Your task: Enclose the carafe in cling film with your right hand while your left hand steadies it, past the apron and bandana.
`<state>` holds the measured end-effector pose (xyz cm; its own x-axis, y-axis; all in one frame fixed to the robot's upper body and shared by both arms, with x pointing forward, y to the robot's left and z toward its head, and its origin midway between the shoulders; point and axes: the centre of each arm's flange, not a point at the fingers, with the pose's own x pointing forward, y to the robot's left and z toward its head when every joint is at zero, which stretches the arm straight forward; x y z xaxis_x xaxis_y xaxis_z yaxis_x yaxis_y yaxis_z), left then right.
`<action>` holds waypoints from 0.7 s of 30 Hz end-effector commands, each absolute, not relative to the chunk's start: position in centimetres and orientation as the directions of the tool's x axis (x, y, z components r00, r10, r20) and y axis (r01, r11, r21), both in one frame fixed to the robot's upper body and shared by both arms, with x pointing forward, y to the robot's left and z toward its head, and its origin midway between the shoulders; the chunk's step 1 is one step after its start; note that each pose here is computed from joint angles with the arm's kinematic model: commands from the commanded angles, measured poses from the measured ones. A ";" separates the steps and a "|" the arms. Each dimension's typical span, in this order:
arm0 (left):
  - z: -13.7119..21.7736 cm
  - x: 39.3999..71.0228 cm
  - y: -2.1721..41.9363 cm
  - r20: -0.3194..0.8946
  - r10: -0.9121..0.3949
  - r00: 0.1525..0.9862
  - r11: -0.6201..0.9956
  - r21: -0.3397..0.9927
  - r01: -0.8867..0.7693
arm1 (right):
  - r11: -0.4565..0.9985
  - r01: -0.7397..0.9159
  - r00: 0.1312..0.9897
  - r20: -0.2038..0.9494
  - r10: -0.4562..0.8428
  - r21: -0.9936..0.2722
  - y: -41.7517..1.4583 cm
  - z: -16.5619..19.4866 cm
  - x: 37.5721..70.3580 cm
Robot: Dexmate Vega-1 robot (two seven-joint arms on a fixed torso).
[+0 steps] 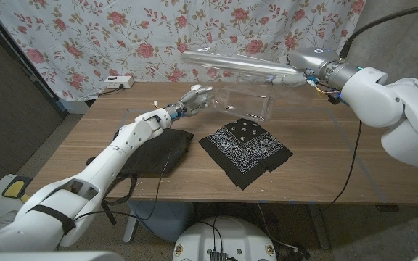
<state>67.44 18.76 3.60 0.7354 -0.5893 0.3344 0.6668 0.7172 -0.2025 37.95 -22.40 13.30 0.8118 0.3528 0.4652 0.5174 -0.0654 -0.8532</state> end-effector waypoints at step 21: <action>4.1 69.2 17.9 0.350 -0.549 0.760 0.752 -0.191 0.631 | -0.047 0.487 0.812 0.433 0.391 -0.872 -21.6 11.5 37.5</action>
